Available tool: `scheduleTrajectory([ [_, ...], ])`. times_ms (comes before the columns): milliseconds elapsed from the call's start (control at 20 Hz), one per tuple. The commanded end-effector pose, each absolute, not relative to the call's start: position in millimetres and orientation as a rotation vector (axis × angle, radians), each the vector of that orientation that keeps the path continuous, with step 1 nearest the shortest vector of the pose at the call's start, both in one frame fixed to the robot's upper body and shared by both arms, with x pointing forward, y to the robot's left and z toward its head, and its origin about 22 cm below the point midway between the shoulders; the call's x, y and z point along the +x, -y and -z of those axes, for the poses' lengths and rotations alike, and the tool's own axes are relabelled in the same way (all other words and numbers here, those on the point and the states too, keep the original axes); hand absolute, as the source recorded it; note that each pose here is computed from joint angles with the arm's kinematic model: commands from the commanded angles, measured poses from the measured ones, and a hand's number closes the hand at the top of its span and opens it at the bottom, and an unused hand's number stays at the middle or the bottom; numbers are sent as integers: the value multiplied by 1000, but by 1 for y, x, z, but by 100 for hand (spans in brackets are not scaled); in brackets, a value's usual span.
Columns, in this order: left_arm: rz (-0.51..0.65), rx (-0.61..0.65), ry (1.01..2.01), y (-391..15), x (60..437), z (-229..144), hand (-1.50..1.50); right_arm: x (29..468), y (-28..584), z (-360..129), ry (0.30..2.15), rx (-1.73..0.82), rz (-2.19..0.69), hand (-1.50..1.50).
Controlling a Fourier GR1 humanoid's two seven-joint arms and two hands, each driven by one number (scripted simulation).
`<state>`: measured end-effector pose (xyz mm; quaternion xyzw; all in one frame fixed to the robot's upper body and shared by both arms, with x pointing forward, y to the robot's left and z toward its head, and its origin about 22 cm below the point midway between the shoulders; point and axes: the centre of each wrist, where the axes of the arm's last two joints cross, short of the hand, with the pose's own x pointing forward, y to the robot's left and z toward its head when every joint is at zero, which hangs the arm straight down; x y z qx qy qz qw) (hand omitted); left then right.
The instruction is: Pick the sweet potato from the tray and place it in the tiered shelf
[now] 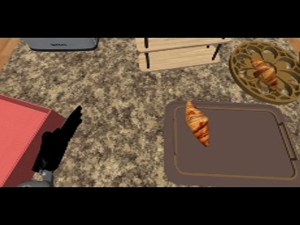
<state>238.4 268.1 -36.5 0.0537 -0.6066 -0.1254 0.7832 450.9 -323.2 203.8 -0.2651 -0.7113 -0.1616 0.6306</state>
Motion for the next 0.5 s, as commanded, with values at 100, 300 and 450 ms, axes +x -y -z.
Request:
scheduleTrajectory([
  [100, 276, 108, 1311, -269, 234, 39, 0, 419, 380, -198, 1673, -620, 289, -150],
  [300, 269, 105, 1308, -290, 235, 33, 0, 404, 398, -194, 1676, -597, 216, -150],
  [450, 270, 114, 1308, -252, 246, 40, 0, 398, 421, -205, 1616, -611, 195, -150],
])
